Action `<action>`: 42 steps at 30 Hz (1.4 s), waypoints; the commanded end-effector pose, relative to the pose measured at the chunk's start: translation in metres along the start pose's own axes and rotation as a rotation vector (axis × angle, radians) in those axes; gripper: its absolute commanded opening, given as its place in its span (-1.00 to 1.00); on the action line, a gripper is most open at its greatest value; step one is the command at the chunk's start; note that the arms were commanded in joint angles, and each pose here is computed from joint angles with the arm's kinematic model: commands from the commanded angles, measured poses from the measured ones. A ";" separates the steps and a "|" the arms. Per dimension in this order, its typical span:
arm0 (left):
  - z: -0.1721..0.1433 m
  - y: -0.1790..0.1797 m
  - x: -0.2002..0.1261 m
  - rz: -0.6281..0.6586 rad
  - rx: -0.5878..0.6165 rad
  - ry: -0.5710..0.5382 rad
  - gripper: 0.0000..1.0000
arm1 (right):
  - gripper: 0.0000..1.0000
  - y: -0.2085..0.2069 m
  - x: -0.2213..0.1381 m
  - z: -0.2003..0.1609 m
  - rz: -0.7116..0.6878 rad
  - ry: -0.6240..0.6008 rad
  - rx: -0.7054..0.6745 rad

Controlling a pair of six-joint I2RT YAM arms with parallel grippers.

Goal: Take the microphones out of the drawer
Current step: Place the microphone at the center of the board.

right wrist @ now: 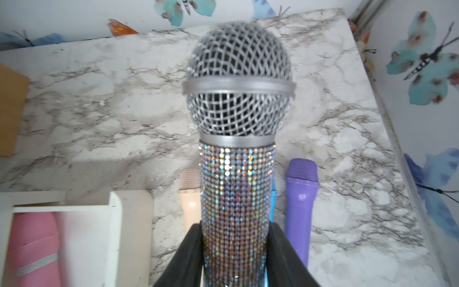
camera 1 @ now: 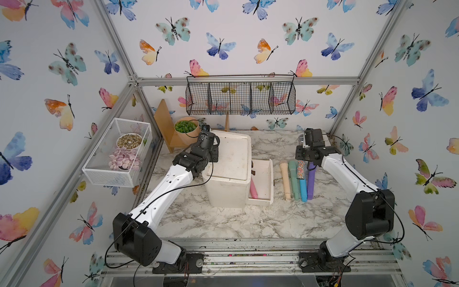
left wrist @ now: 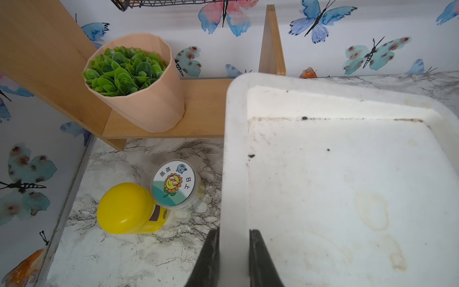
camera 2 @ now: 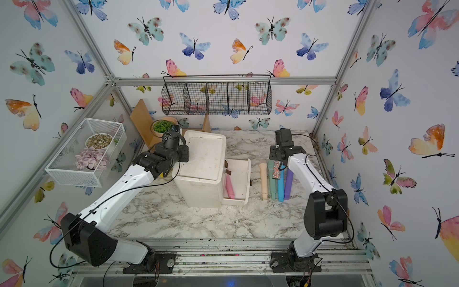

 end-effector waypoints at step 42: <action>-0.020 0.000 0.020 0.063 0.058 0.081 -1.00 | -0.37 -0.112 0.095 -0.108 -0.056 0.358 0.171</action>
Point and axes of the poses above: each gripper's point midway between its finger pads, its own x axis out along the fingers, its own y axis along the line the jaws close on, z = x × y, the point moved 5 cm from there along -x, back along the fingers, and after that the axes turned 2 degrees about -x, right-handed, at the moved point
